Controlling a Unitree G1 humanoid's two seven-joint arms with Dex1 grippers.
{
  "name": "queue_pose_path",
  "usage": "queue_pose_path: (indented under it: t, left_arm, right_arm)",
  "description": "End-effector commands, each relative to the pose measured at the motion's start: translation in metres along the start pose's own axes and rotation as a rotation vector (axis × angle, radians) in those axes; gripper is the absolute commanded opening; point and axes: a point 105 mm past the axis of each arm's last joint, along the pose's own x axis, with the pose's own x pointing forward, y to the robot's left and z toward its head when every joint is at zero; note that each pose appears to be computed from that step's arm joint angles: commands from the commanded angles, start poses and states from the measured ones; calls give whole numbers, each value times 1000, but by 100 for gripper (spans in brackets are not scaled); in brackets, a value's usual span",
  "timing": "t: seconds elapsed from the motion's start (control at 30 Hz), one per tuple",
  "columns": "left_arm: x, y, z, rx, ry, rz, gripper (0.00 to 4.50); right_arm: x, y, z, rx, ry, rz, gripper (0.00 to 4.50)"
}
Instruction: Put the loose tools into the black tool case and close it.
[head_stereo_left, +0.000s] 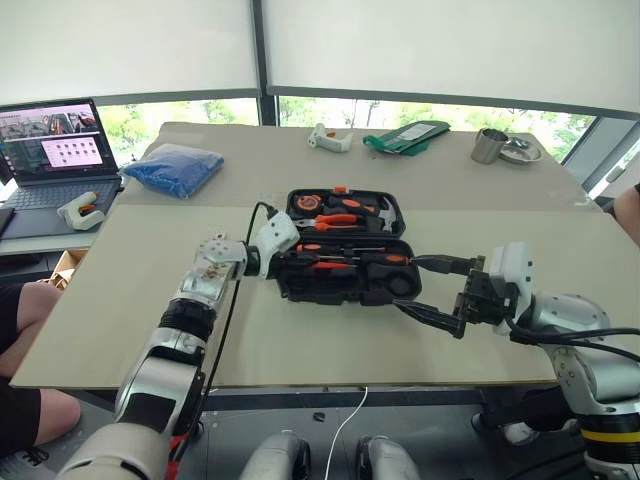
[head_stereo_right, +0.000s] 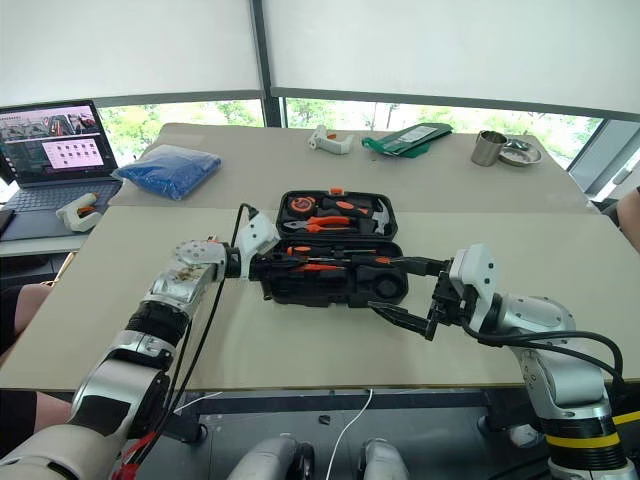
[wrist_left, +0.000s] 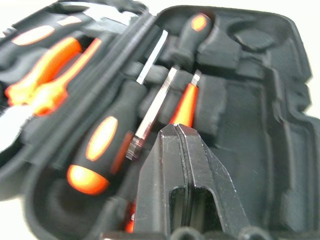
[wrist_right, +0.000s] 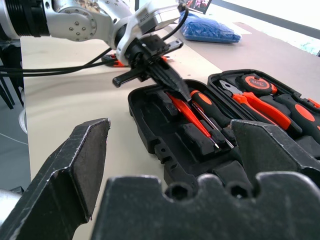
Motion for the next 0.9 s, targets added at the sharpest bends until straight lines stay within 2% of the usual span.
queue_pose_path:
  t: [0.03, 0.37, 0.9]
  left_arm:
    - [8, 5, 4, 24, 25, 34, 1]
    - [11, -7, -11, 14, 160, -76, 1]
    - [6, -18, -36, -120, 262, -124, 1]
  right_arm:
    - [0, -2, 10, -34, -24, -5, 450]
    - [1, -3, 12, -36, -26, -10, 450]
    - [0, -3, 10, -25, -21, -20, 450]
